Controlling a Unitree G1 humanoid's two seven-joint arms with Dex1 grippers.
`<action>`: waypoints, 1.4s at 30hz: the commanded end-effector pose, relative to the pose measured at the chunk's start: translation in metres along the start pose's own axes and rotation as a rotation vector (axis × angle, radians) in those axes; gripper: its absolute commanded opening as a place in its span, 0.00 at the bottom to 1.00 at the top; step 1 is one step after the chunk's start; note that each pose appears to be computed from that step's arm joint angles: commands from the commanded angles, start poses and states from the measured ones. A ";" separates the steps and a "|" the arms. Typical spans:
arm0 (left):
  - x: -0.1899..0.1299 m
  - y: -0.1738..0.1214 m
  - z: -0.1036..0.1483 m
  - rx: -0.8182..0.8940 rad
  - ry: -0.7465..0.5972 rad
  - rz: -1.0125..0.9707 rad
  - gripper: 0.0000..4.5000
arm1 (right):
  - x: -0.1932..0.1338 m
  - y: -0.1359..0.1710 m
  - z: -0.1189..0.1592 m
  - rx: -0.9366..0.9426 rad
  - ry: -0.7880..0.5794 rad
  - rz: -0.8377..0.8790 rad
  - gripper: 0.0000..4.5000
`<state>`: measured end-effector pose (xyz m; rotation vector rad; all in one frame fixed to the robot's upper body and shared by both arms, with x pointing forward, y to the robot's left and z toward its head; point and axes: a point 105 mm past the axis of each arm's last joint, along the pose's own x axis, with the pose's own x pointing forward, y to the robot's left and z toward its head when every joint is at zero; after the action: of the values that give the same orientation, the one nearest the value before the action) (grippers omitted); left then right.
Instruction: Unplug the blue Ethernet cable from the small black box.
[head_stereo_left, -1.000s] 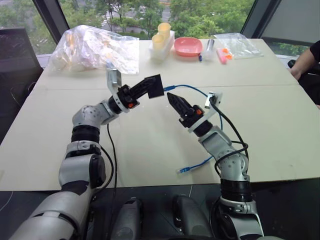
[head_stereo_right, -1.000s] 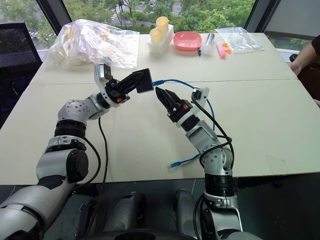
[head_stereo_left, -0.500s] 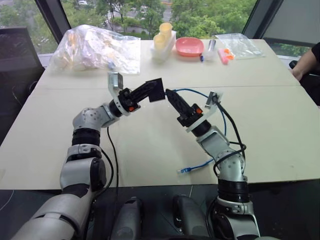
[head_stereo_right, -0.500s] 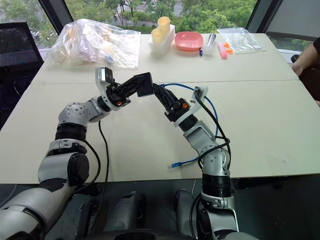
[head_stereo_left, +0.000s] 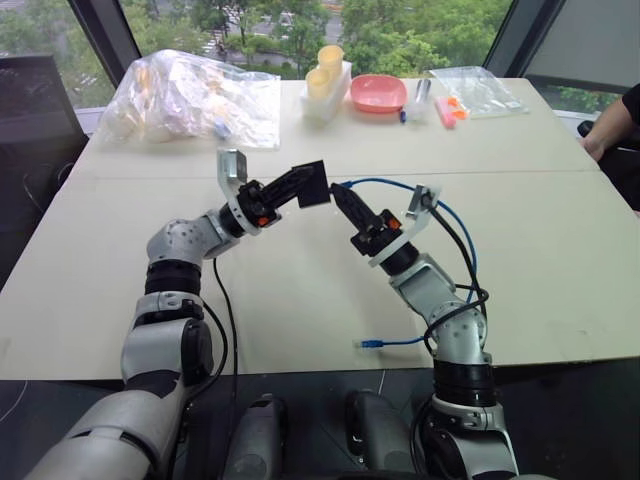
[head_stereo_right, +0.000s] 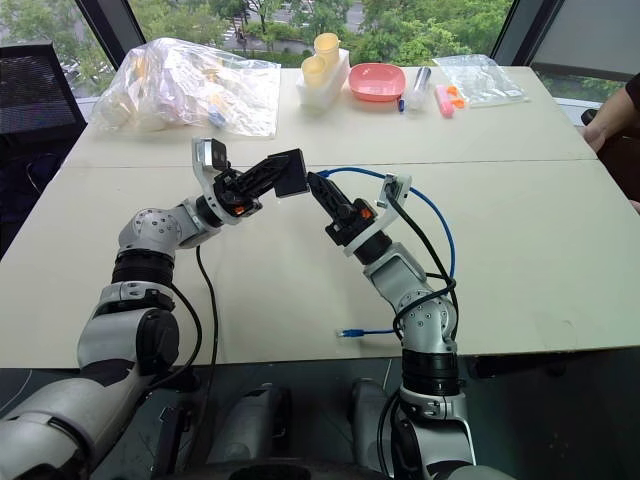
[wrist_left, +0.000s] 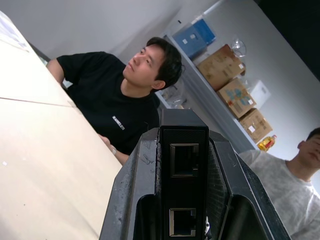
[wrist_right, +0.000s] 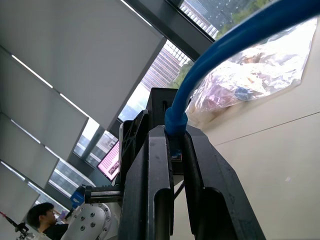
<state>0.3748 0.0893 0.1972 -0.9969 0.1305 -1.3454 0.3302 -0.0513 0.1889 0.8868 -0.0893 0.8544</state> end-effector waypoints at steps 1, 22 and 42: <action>0.006 -0.007 0.009 0.041 -0.015 -0.022 0.12 | 0.002 0.009 -0.001 -0.022 0.002 0.028 0.01; -0.002 0.011 0.019 0.287 0.052 0.167 0.12 | -0.032 -0.068 0.075 -0.113 -0.251 -0.378 0.01; 0.076 0.061 -0.050 1.099 0.201 0.392 0.12 | -0.108 -0.120 0.073 -0.855 0.541 -0.846 0.99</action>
<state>0.4097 -0.0025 0.1413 0.0750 -0.1648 -0.9302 0.3631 -0.2151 0.1063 -0.1202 0.3666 0.1375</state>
